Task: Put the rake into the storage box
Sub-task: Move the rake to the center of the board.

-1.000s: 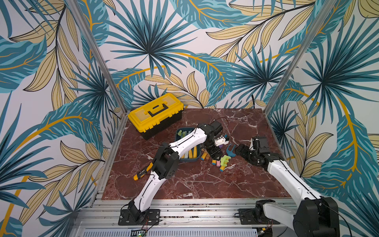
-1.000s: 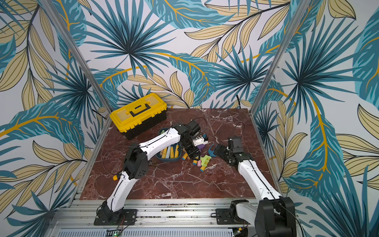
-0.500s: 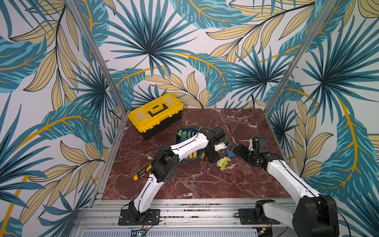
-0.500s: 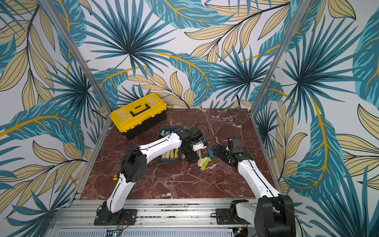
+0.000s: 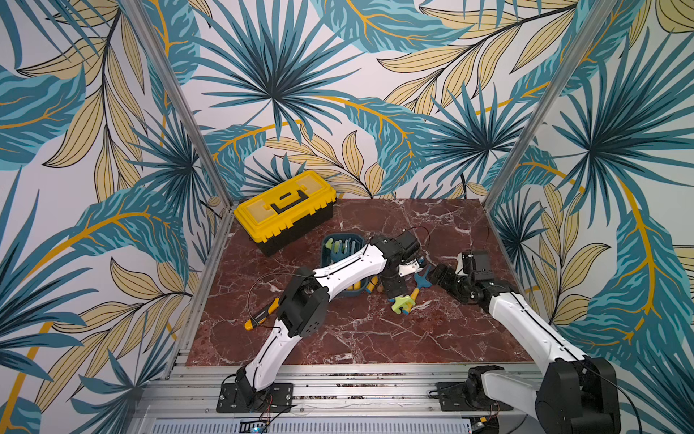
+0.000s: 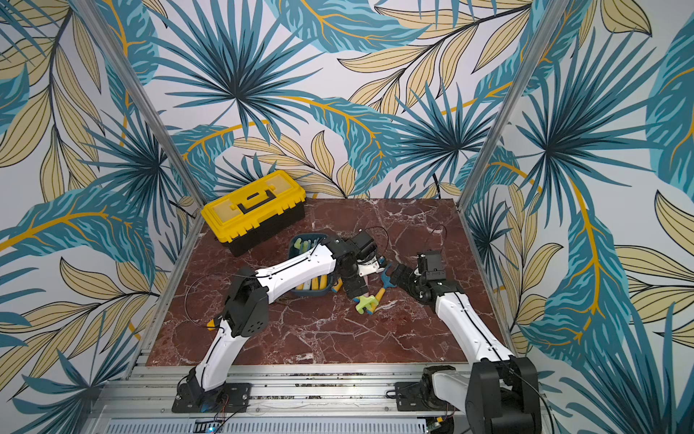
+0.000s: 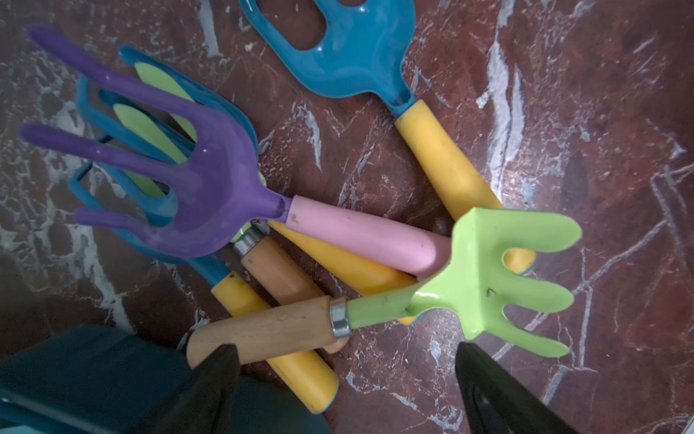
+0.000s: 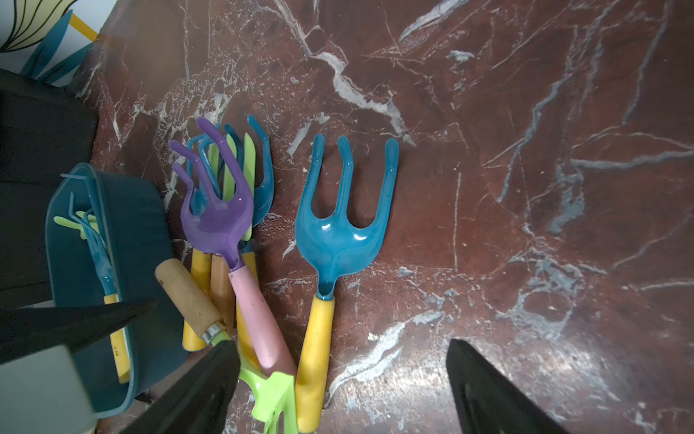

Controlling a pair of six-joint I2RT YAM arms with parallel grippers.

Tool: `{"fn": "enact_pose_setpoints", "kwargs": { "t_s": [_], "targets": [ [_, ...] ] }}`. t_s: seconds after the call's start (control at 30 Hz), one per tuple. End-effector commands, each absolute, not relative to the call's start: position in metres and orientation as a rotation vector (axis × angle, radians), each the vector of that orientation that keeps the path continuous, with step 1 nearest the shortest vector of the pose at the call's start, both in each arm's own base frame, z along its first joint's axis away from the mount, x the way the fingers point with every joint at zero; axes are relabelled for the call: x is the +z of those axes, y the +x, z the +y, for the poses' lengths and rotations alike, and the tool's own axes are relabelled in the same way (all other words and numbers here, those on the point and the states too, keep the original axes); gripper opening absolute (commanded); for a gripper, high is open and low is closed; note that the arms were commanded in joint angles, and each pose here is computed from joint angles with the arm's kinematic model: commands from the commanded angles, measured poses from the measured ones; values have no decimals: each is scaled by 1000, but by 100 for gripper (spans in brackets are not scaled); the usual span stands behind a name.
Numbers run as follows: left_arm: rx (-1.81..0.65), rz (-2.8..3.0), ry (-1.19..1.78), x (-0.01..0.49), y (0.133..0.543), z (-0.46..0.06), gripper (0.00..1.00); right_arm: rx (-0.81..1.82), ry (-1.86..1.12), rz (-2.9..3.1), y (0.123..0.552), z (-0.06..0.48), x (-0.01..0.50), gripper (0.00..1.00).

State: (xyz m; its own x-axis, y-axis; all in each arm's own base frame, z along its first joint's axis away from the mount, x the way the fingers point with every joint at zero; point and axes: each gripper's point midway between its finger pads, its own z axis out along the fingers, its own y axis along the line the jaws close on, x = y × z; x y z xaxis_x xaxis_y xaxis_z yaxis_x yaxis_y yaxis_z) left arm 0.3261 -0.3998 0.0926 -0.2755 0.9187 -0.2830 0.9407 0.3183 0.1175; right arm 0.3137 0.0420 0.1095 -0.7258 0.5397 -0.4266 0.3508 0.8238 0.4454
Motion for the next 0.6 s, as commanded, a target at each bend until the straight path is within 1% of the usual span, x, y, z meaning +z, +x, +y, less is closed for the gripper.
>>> {"fn": "enact_pose_setpoints", "kwargs": {
  "t_s": [0.0,0.13,0.27,0.43,0.57],
  "targets": [
    [-31,2225,1743,87,341,-400,96,465,674,2468,310,42,99,91],
    [-9,2296,1767,71,349,-388,96,463,679,2469,310,41,98,91],
    [-2,2309,1770,69,349,-384,96,477,677,2472,311,43,97,91],
    [-54,2415,1748,61,334,-376,95,483,683,2481,312,43,93,91],
    [-161,2482,1705,67,311,-371,95,491,684,2480,313,44,93,90]
  ]
}}
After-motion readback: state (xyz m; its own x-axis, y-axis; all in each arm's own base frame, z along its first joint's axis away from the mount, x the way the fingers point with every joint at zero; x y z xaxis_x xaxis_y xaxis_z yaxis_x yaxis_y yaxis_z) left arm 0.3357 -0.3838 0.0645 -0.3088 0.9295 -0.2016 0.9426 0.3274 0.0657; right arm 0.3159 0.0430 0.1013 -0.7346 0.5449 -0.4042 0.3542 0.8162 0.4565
